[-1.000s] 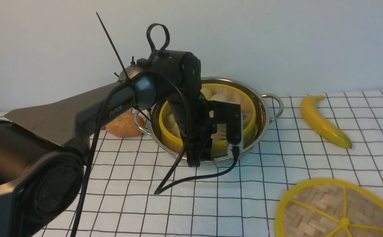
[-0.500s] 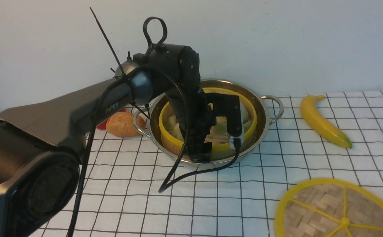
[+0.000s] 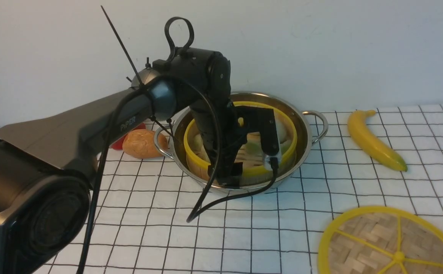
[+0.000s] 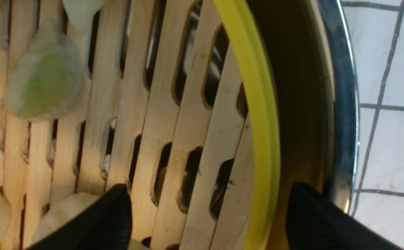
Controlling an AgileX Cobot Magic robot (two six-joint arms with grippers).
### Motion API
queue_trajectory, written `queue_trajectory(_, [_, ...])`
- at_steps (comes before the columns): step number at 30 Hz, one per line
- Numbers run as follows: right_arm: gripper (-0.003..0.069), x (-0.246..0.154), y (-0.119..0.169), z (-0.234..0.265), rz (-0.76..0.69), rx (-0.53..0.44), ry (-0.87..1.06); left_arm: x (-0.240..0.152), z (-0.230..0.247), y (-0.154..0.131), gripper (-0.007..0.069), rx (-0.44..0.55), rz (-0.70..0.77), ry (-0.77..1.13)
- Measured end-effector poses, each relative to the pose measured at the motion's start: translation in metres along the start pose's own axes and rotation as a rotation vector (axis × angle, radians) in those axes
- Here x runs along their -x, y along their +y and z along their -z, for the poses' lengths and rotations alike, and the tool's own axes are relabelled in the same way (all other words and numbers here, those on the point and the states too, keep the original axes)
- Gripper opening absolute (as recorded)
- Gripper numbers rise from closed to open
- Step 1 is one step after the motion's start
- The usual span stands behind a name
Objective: Place the steamer in the pot on the white tablecloth, and put the lid on the steamer.
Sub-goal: 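Place the bamboo steamer basket with dumplings into the steel pot with the left gripper, then move the gripper down to the bamboo steamer lid and grasp its center knob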
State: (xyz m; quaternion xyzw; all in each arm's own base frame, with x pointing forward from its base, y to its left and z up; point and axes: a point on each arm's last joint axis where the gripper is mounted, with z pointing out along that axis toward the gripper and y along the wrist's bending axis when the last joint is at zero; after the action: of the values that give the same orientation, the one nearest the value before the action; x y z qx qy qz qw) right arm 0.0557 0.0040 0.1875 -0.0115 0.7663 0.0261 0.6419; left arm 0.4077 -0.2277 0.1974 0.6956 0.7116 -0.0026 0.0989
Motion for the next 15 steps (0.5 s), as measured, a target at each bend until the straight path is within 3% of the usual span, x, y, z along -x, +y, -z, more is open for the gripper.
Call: queue_trajectory(15, [0.0243,0.0,0.0,0.0,0.0,0.0,0.0,0.018,0.056,0.021,0.0544,0.122,0.114,-0.101])
